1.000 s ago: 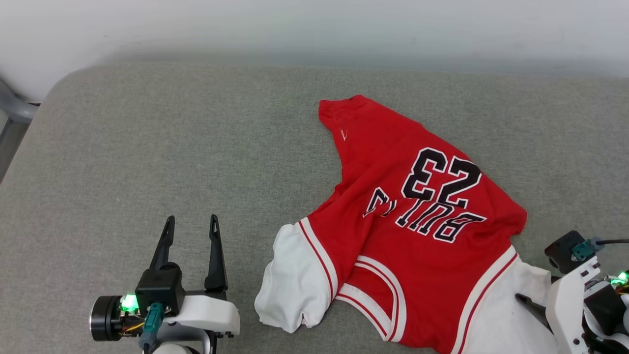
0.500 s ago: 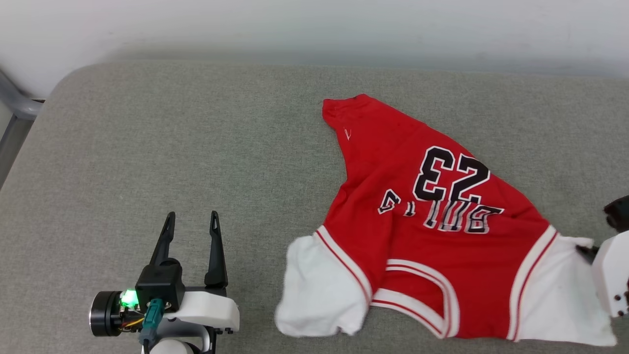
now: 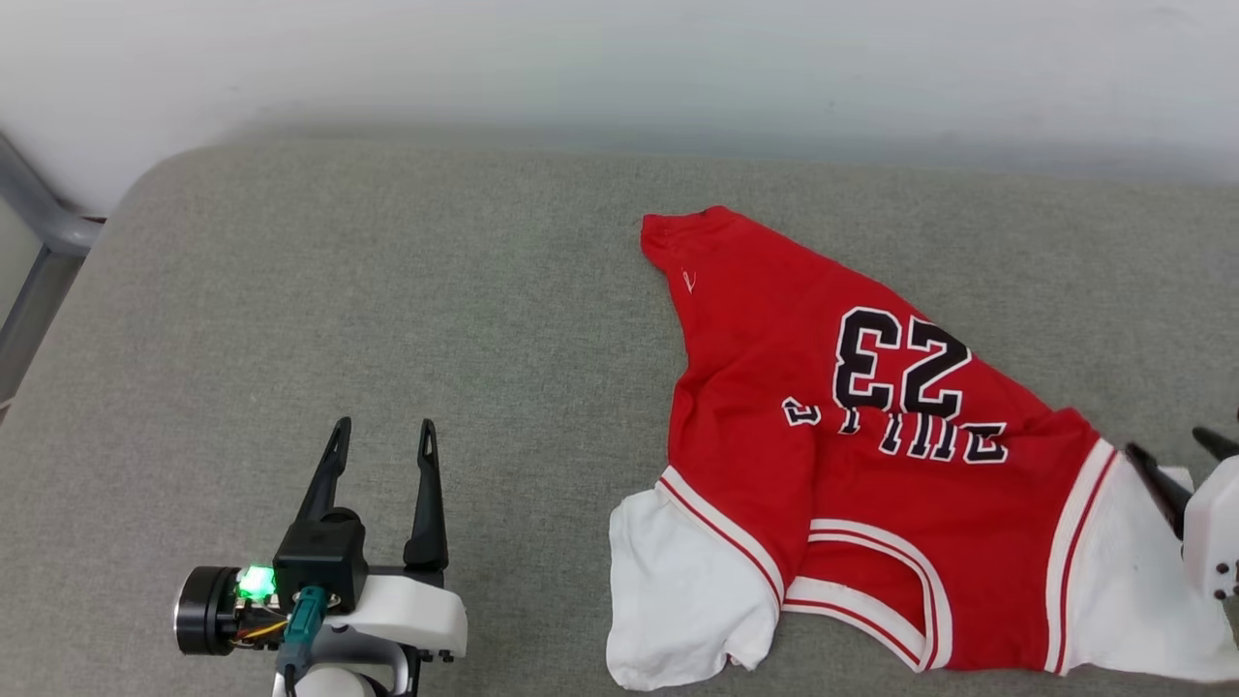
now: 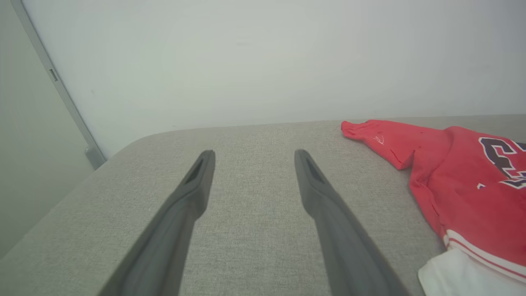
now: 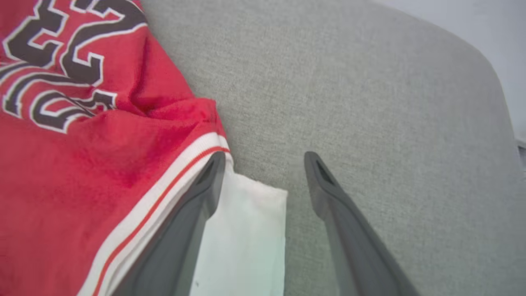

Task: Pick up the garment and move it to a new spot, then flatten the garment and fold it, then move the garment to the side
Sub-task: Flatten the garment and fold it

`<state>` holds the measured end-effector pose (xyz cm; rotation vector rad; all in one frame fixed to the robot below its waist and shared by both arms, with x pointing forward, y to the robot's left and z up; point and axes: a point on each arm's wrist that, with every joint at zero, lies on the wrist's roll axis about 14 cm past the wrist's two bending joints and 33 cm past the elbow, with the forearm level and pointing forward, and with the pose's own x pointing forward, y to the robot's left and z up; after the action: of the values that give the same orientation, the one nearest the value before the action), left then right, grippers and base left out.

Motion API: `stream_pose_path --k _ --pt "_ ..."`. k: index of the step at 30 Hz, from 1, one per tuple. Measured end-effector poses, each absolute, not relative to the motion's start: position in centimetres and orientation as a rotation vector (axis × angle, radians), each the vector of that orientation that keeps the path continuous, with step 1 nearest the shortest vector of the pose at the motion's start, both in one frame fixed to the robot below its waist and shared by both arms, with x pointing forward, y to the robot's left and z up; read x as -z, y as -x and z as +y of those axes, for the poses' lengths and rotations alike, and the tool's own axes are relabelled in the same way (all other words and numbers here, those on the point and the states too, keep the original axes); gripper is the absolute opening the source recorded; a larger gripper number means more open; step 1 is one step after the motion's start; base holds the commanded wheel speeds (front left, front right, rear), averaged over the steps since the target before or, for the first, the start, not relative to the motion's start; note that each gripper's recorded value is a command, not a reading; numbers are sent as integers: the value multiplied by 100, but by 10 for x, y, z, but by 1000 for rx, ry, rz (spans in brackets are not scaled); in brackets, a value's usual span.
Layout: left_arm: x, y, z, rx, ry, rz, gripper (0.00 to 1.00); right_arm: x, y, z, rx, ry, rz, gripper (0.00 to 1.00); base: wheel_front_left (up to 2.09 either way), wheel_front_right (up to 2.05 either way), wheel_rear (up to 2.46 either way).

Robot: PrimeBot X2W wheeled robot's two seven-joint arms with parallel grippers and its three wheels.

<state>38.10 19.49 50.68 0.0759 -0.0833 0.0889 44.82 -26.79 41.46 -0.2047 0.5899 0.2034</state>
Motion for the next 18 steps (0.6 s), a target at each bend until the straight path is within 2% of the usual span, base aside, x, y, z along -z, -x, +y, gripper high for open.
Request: stream_pose_path --k 5,9,10,15,18 --pt "-521 -380 184 -15 -99 -125 100 -458 -458 -267 -189 175 337 100 0 0 0" --pt "-532 -380 170 76 -127 -161 100 -482 -454 -261 -183 131 210 100 0 0 0" --pt "-540 -382 156 162 -149 -186 100 -497 -447 -254 -190 102 134 100 0 0 0" --pt "-541 -386 129 305 -187 -167 100 -520 -433 -242 -197 83 22 100 0 0 0" --pt "-539 -387 114 382 -217 -132 100 -520 -422 -231 -200 69 16 100 0 0 0"
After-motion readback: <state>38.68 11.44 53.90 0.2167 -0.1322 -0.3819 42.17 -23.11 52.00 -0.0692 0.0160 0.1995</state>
